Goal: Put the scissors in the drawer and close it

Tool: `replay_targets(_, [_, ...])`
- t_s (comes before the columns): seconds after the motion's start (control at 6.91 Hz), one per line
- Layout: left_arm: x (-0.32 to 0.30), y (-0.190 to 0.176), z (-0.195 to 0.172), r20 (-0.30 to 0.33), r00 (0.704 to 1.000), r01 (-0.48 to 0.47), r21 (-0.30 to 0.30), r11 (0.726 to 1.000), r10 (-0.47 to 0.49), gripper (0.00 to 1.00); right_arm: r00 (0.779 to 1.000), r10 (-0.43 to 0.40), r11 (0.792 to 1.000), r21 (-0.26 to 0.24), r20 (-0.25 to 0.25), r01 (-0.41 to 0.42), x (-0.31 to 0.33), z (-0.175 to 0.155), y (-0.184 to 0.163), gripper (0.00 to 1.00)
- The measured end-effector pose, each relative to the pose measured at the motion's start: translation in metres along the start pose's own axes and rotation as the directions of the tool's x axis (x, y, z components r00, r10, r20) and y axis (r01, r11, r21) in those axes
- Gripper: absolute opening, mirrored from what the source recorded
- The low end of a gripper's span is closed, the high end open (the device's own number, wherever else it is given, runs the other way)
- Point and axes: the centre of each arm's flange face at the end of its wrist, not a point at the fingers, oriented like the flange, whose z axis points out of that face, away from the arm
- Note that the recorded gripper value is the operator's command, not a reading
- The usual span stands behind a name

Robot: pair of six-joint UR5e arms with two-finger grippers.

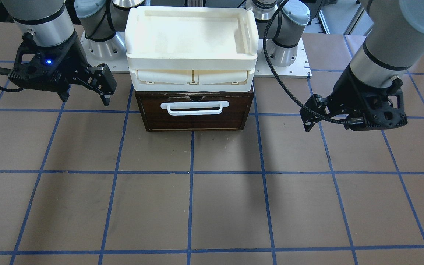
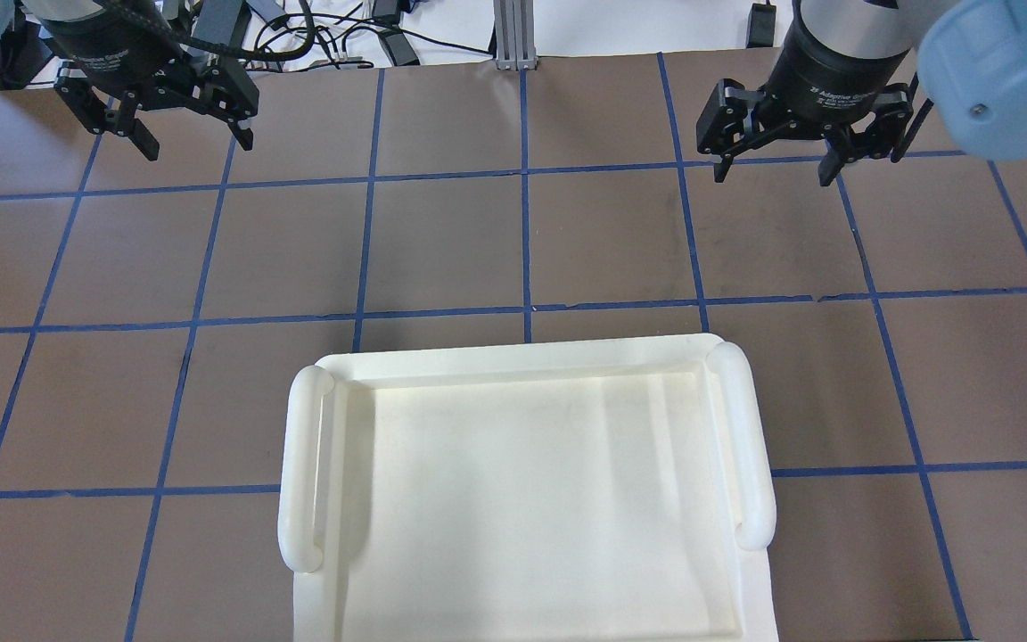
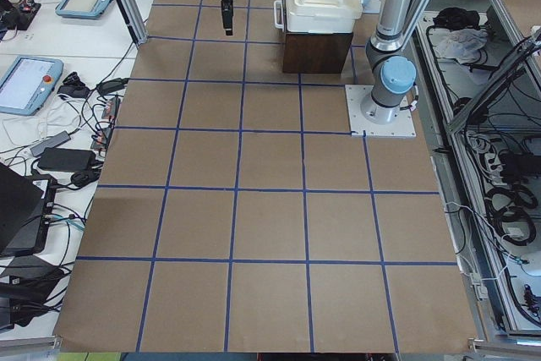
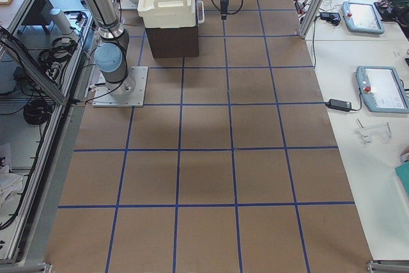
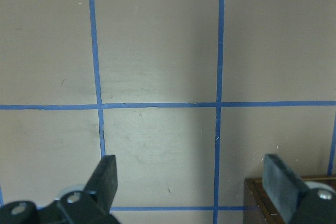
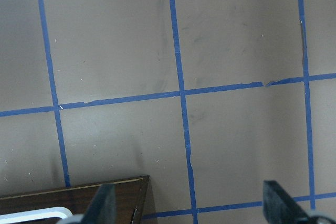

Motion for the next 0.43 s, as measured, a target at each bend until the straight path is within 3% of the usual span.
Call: replay_targets(0.43, [0.0169,0.0081,-0.0009,0.005,1.0,-0.002,0.002,1.0,0.002,1.0,1.0,0.003,1.0,-0.002,-0.004,-0.003,0.0003,0.0004,0.0,1.0])
